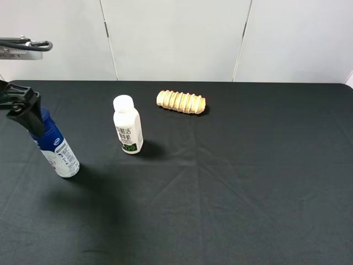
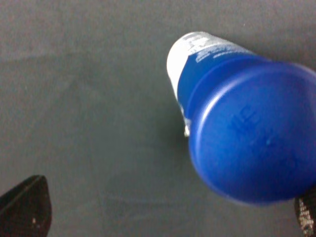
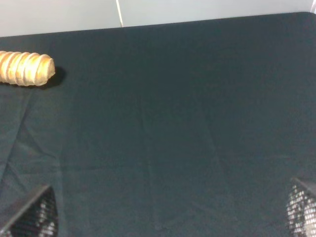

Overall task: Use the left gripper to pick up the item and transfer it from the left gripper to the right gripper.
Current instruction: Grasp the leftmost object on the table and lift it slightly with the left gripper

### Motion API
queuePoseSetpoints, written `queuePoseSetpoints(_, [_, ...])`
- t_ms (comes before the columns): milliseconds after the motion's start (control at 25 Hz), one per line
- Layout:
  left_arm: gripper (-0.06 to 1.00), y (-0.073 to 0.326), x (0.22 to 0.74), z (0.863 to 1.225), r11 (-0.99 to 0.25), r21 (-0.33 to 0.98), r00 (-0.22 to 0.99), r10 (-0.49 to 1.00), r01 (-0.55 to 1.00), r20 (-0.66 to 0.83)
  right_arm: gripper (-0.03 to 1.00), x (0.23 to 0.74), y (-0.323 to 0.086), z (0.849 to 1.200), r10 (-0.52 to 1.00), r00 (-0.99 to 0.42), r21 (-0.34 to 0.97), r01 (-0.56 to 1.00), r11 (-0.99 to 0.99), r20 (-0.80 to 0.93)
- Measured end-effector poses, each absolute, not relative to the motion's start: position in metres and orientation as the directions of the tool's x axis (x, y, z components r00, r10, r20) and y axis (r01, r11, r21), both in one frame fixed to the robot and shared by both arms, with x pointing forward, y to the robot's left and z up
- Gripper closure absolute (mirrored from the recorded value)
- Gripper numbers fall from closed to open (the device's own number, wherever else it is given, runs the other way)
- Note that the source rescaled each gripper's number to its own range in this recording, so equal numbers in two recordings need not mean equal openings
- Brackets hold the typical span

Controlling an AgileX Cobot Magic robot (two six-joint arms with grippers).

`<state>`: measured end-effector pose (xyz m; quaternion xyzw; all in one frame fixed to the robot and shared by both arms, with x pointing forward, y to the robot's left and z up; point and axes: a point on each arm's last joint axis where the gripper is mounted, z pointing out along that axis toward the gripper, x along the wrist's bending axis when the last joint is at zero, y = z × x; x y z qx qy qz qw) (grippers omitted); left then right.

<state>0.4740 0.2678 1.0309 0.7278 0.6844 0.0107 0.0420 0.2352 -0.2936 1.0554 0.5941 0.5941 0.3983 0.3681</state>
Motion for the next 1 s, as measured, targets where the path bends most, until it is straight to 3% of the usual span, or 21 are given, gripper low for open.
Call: queuePoseSetpoints(1000, [-0.03, 0.2620, 0.4750, 1.0206, -0.093, 0.089, 0.101, 0.990, 0.992, -0.101, -0.03, 0.2352, -0.2936, 1.0554, 0.999, -0.023, 0.911, 0.413, -0.023, 0.036])
